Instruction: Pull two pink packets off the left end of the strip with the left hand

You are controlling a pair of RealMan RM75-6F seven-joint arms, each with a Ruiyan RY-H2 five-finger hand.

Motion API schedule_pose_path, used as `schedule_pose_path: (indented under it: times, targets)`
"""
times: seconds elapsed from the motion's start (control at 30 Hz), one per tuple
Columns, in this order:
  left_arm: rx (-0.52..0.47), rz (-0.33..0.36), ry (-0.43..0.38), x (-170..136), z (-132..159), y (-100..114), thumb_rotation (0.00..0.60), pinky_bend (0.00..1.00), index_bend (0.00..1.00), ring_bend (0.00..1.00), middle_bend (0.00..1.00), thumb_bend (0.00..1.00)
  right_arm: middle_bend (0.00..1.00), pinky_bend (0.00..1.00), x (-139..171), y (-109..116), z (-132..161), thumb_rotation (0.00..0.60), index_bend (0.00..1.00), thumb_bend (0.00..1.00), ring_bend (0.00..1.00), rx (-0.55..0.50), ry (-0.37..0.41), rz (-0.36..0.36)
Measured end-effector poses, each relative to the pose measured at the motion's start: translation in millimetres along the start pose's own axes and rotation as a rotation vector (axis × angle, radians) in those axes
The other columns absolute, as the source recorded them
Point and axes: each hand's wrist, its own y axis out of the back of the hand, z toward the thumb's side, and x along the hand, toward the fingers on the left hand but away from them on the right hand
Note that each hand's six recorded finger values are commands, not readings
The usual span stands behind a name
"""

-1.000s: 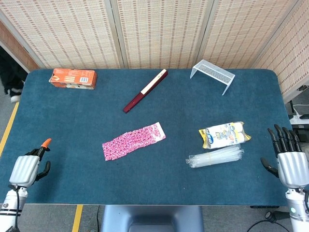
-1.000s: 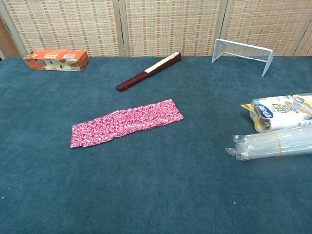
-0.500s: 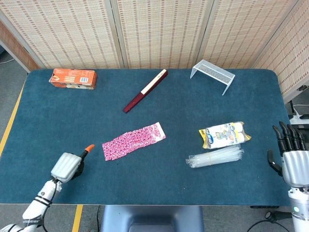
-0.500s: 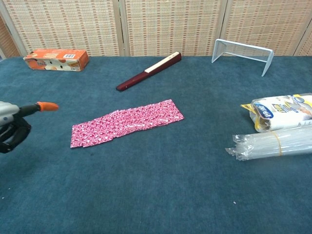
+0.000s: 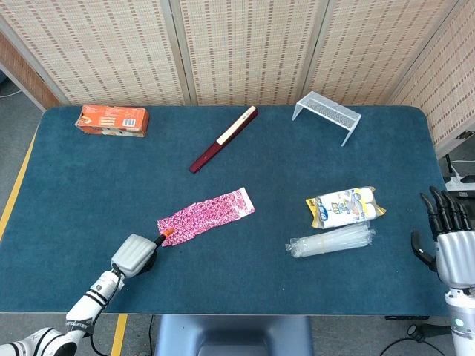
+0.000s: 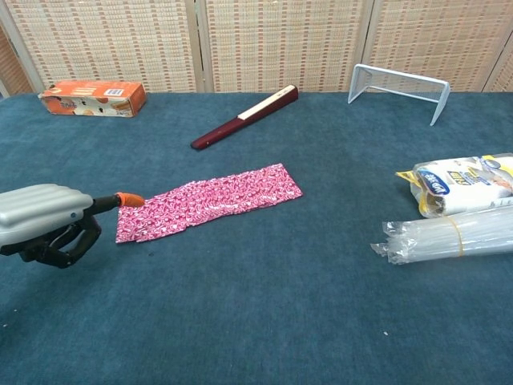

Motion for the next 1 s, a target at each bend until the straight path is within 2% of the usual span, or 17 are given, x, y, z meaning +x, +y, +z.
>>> schedule_pose_path:
  times: [0.43, 1.0]
  targets:
    - [0.027, -0.087, 0.052, 19.4, -2.6, -18.4, 0.600, 0.68, 0.00, 0.74, 0.69, 0.79, 0.00, 0.11, -0.3, -6.9, 1.4, 0.600, 0.00, 0.48, 0.00, 0.009, 0.013, 0.039]
    - [0.028, -0.106, 0.135, 6.2, -26.7, -23.0, 0.600, 0.68, 0.01, 0.74, 0.69, 0.79, 0.00, 0.12, -0.4, -9.6, 2.4, 0.600, 0.00, 0.48, 0.00, 0.010, 0.015, 0.052]
